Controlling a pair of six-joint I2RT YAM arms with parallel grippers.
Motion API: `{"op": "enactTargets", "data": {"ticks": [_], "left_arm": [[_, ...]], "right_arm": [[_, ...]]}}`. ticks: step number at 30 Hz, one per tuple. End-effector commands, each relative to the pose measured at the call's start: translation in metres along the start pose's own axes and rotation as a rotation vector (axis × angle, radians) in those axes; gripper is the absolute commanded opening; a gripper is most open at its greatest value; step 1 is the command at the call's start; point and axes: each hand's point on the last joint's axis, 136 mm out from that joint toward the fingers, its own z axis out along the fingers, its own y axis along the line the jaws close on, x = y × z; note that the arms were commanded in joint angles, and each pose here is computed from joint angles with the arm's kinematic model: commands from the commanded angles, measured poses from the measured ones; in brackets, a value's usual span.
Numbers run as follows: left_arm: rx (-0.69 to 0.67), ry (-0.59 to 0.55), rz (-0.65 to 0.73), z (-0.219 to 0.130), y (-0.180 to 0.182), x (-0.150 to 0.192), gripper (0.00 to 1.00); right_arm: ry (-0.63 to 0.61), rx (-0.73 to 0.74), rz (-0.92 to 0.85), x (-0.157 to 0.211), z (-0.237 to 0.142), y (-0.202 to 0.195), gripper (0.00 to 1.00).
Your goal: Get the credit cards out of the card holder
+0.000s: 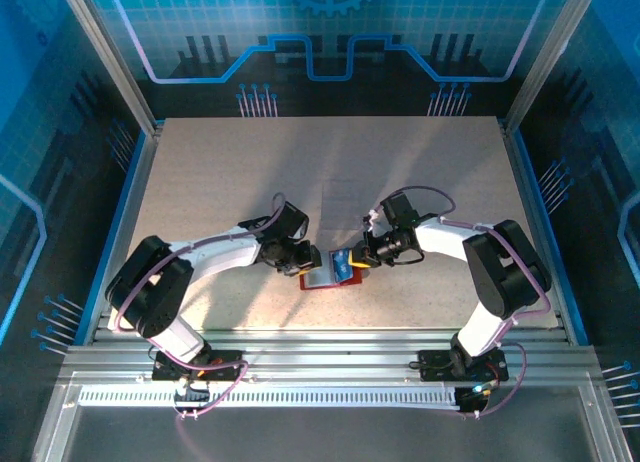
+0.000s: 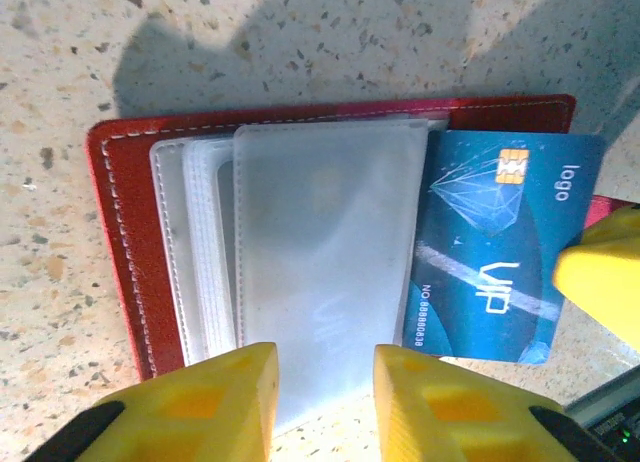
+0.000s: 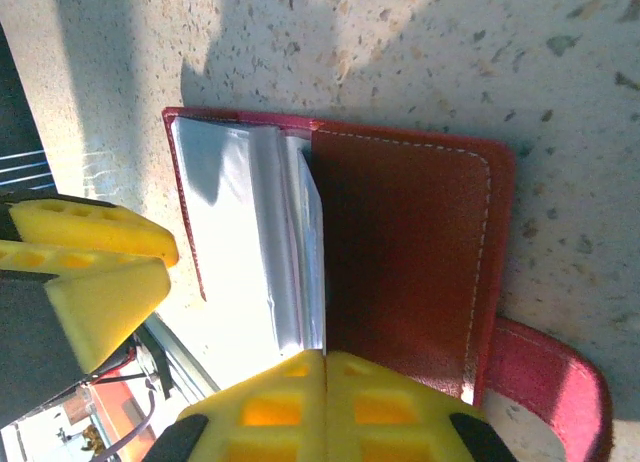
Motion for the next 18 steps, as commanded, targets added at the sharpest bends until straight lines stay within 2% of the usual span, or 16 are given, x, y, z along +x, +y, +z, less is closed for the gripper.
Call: {"op": "enactTargets", "data": {"ticks": [1,8,18], "left_arm": [[-0.025,-0.025,-0.023,-0.008,0.011,-0.002,0.34],[-0.018,-0.033,-0.035,-0.012,0.016,-0.006,0.35],[-0.006,-0.038,-0.038,-0.013,0.016,-0.009,0.35]], "right_arm": [[0.025,-0.01,-0.009,0.005,0.003,0.009,0.07],[0.037,0.022,0.001,0.012,0.007,0.016,0.17],[0.04,0.057,-0.003,0.018,0.009,0.02,0.16]]}}
